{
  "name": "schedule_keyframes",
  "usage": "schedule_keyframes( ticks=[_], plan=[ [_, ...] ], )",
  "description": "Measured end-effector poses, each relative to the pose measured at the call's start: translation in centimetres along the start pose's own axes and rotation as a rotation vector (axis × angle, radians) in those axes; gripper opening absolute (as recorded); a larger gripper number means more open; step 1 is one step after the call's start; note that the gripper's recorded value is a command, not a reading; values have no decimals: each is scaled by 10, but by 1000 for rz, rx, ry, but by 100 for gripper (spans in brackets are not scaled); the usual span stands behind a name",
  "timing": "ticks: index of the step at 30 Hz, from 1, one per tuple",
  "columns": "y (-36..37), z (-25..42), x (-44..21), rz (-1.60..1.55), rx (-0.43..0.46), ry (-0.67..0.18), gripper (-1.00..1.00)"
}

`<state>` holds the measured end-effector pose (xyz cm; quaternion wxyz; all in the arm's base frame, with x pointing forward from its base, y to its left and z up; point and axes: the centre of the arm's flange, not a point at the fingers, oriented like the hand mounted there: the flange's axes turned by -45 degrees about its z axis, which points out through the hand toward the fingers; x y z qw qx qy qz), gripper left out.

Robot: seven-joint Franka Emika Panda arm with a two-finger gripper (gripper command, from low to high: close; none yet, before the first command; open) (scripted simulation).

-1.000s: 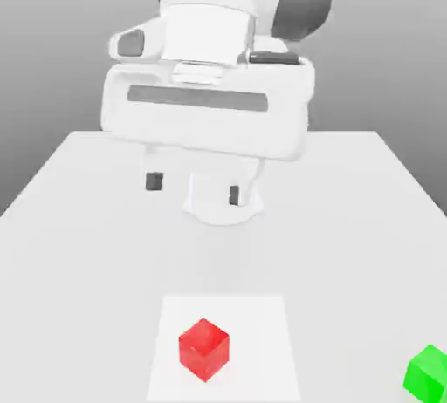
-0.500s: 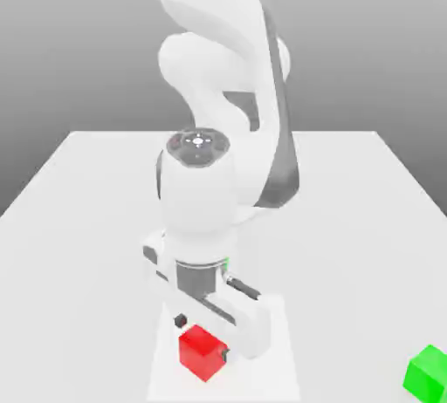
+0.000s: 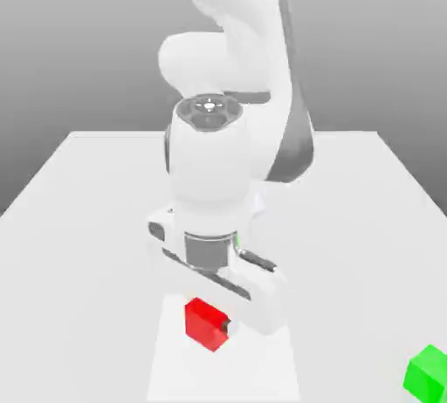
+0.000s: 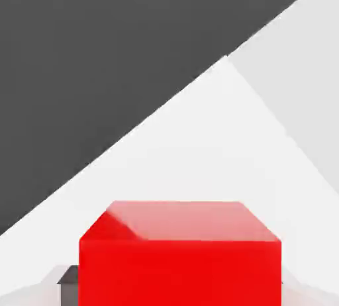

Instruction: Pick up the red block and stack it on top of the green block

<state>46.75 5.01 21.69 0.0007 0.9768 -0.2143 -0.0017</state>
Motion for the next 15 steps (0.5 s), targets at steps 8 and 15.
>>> schedule_keyframes(
  ticks=[8, 15],
  plan=[
    [-185, -19, -74, -661, 2, 2, -100],
    [-211, 29, -91, -758, 2, 4, 100]
  ],
)
